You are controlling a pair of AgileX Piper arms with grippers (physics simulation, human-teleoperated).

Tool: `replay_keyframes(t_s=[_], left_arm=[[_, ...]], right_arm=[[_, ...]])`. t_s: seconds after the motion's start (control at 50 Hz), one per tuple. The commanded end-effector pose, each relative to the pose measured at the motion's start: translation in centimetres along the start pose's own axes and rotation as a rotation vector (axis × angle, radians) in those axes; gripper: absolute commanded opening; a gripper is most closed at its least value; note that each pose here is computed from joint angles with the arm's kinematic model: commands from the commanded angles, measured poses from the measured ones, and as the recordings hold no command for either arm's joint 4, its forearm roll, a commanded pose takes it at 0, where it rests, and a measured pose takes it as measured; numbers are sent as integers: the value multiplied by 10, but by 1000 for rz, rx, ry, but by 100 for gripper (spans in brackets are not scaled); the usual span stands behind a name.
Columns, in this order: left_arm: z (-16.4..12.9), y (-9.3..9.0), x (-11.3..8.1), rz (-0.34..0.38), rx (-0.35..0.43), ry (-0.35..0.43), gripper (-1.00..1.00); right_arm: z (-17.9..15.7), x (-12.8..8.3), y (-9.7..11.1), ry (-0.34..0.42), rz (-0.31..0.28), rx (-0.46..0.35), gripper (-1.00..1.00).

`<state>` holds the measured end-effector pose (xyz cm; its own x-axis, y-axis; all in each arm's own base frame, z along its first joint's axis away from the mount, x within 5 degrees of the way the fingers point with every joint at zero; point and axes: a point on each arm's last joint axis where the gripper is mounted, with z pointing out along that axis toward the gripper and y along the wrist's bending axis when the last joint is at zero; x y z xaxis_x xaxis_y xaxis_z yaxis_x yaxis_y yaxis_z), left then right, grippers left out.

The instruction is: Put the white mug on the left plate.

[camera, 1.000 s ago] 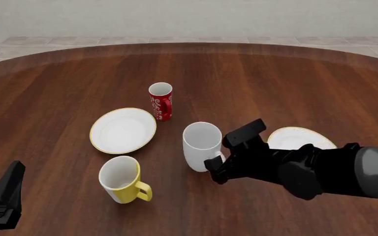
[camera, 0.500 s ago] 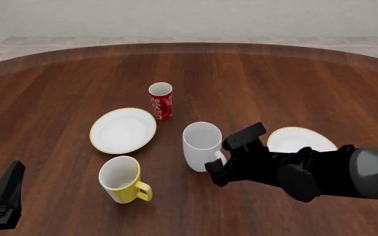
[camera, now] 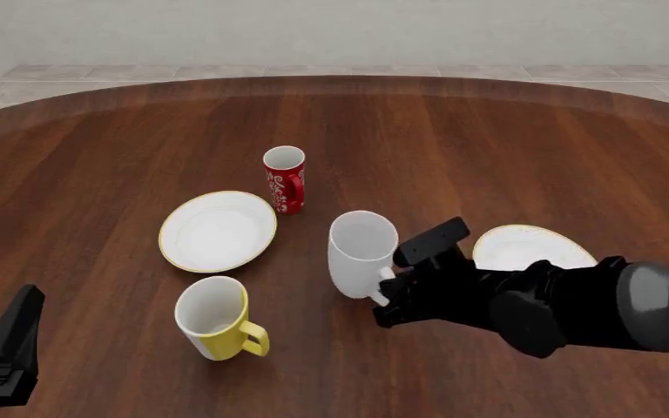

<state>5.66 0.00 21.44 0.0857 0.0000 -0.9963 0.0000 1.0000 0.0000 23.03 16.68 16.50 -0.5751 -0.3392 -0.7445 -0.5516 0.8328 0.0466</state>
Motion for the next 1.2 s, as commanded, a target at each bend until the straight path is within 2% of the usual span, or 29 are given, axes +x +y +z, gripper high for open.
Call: replay_keyframes(t_s=[0.02, 0.28, 0.72, 0.84, 1.0, 1.2], left_arm=[[0, 0, 0, 0, 0, 0, 100], [0, 0, 0, 0, 0, 0, 100], [0, 0, 0, 0, 0, 0, 100], [0, 0, 0, 0, 0, 0, 100], [0, 0, 0, 0, 0, 0, 100], [0, 0, 0, 0, 0, 0, 100]], right_arm=[[-1, -2, 0, -6, -3, 0, -100], [-6, -6, 0, -15, -7, 1, -100], [-33, -37, -1, -76, -72, 7, -100], [-42, -53, -1, -99, -91, 10, -100], [-43, -67, 6, -106, -125, -4, -100], [-37, -79, 10, -114, -136, -13, -100]])
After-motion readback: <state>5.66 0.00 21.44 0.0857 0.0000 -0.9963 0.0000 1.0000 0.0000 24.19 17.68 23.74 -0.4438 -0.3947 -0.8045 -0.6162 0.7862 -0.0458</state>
